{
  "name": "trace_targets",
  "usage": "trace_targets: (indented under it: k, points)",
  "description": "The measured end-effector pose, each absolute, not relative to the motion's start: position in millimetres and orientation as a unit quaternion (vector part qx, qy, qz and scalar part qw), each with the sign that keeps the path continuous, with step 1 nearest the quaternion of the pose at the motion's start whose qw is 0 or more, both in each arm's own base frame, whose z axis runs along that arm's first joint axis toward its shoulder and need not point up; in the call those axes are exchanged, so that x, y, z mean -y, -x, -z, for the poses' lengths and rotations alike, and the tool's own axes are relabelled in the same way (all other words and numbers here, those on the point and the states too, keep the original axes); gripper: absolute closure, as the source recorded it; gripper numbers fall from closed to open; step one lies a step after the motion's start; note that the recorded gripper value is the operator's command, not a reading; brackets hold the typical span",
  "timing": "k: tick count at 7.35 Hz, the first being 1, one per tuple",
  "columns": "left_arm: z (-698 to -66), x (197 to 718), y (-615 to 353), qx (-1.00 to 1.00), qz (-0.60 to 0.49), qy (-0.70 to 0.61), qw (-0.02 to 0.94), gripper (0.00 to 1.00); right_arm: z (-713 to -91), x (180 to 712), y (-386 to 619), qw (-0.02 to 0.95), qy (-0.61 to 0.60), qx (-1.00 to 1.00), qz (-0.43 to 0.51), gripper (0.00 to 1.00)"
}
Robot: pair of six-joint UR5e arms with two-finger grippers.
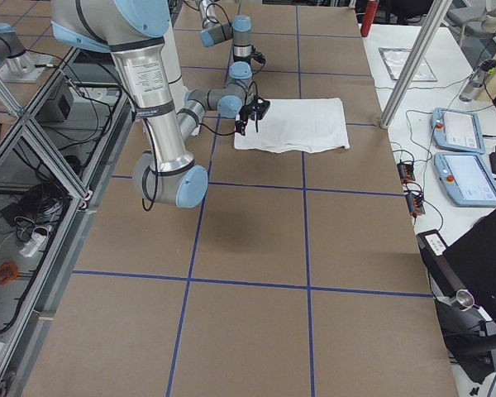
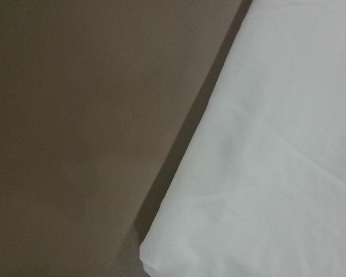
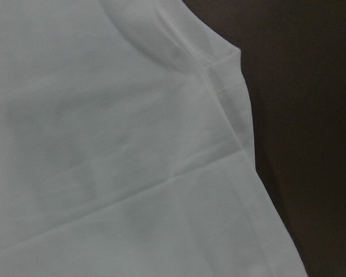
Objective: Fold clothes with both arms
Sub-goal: 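Lower both grippers to the shirt's corners nearest the robot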
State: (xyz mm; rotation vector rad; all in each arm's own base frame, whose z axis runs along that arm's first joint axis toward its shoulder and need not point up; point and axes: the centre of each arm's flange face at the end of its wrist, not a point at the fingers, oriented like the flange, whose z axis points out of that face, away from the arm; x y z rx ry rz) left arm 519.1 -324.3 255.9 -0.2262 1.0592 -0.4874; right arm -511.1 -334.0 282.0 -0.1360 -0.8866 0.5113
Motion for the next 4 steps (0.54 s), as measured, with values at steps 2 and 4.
trace_targets:
  k: [2, 4]
  points:
    - [-254.7, 327.8, -516.3, -0.500, 0.232, 0.105, 0.828, 0.01, -295.8, 300.7, 535.6, 0.875, 0.071, 0.378, -0.295, 0.00]
    - [-252.7, 328.5, -514.3, -0.502, 0.232, 0.103, 0.827, 0.01, -301.2, 285.5, 546.1, 0.880, 0.068, 0.361, -0.302, 0.00]
